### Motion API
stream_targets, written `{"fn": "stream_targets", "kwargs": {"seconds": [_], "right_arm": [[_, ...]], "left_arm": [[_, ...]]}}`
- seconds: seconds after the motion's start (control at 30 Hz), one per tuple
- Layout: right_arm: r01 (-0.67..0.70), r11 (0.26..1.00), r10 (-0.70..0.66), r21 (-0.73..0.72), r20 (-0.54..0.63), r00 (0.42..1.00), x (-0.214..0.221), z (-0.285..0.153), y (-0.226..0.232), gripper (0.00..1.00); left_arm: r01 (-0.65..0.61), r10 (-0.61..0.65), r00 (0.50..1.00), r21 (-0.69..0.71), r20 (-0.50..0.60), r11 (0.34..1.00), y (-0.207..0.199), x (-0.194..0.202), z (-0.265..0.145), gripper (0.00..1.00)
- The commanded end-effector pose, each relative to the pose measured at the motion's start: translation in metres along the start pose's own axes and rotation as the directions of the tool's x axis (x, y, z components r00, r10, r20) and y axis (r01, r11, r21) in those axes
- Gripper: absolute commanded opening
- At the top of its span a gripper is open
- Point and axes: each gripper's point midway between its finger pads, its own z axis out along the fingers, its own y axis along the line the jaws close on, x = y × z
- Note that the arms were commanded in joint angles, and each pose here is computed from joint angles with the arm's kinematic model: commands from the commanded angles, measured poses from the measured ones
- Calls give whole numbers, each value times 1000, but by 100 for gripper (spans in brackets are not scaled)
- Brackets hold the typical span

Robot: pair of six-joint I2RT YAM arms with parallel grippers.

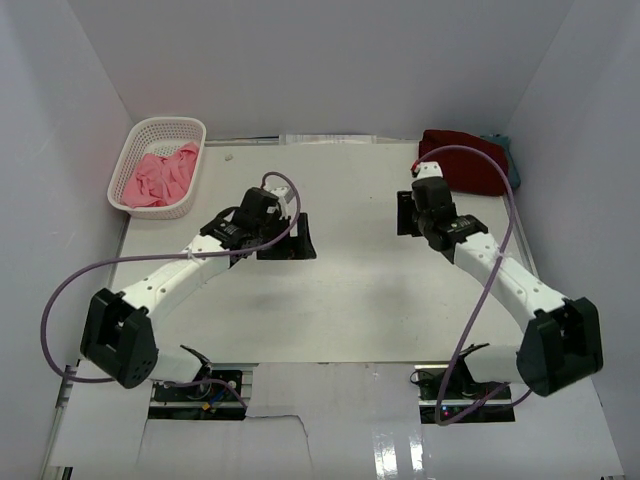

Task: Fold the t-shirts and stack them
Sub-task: Put the neatly folded tshirt into the corner of the board with the right arm

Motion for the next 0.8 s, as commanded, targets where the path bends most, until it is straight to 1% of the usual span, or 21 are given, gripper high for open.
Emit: {"fn": "stream_targets", "kwargs": {"seconds": [0.0, 0.03, 0.07, 0.17, 0.2, 0.27, 0.3, 0.43, 0.73, 0.77], "right_arm": [[-99, 995, 100, -17, 150, 984, -17, -28, 2, 62], [-106, 994, 110, -28, 172, 979, -18, -38, 1, 62], [-96, 994, 103, -49, 168, 980, -12, -41, 7, 62], [-87, 994, 97, -66, 168, 981, 3, -55, 8, 62], [-90, 993, 103, -77, 185, 977, 3, -64, 8, 62], [-82, 993, 95, -81, 172, 980, 16, -68, 8, 62], [-88, 992, 103, -87, 193, 976, 15, -75, 6, 62], [-89, 993, 104, -82, 198, 975, 30, -80, 0, 63], [-66, 994, 80, -81, 177, 981, 41, -80, -2, 62], [-61, 995, 75, -84, 178, 981, 41, -80, -2, 63]], "left_arm": [[-12, 18, 992, -44, 129, 999, 9, -18, -29, 98], [-9, 18, 988, -56, 151, 998, 12, -20, -35, 98], [-10, 21, 982, -58, 186, 998, 12, -25, -45, 98], [-11, 31, 971, -85, 237, 996, 18, -31, -64, 98], [-16, 38, 968, -89, 247, 996, 19, -32, -68, 98], [-13, 43, 964, -114, 264, 993, 24, -32, -76, 98], [-19, 51, 962, -122, 270, 992, 26, -32, -79, 98], [-8, 57, 955, -167, 291, 986, 38, -28, -87, 98], [1, 46, 954, -156, 298, 988, 38, -26, -90, 98], [-1, 48, 954, -157, 297, 988, 38, -27, -89, 98]]}}
